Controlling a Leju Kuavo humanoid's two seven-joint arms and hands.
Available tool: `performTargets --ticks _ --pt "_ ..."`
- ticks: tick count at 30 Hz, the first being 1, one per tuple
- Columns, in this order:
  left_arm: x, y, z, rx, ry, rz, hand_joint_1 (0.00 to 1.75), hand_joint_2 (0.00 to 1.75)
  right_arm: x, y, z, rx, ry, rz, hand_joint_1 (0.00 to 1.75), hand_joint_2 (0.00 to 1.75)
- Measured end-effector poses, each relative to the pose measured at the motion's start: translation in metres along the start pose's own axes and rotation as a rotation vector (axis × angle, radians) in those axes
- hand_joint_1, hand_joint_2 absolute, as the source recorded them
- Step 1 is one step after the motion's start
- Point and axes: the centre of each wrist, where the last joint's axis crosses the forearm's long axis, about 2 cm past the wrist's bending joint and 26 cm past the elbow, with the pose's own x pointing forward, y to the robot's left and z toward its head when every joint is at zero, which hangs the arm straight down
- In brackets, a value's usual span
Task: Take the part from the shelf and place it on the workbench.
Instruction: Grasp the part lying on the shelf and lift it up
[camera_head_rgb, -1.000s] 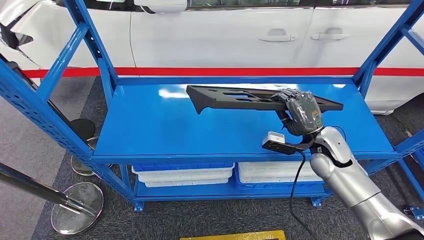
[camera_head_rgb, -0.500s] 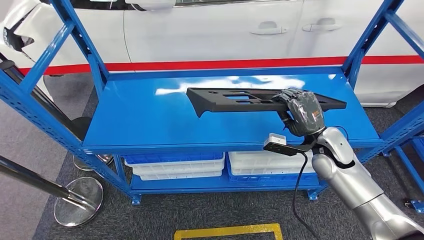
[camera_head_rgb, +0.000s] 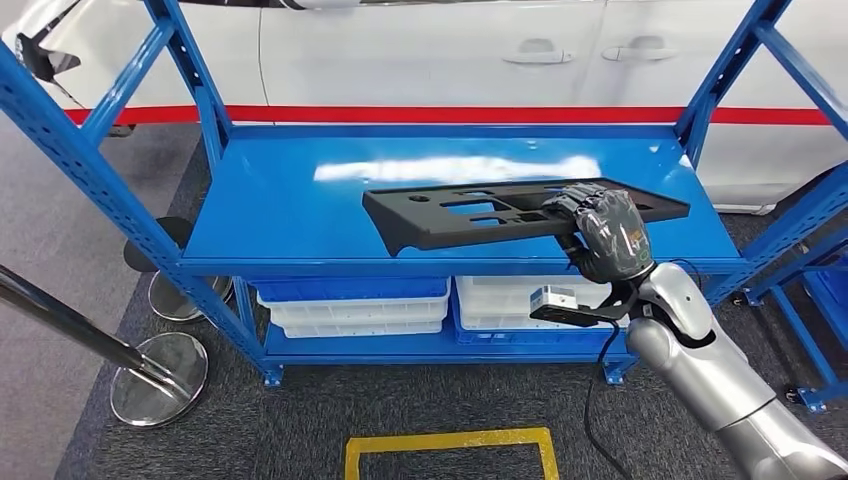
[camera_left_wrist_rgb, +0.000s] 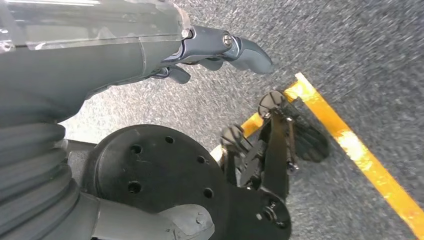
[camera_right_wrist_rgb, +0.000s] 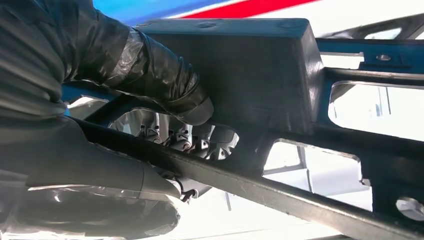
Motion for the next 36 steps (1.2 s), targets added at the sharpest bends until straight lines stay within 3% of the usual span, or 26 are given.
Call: performTargets --ticks 13,36 --pt "-0.001 -0.001 0.0 0.003 -0.001 0.006 0.0 1.75 0.018 -0.012 -0.004 -0.055 -0.076 -0.036 1.75 1.75" --pt "0.001 -0.006 0.0 -0.001 -0.013 0.016 0.0 1.75 0.014 -0.021 -0.02 -0.085 -0.083 -0.034 1.75 1.75"
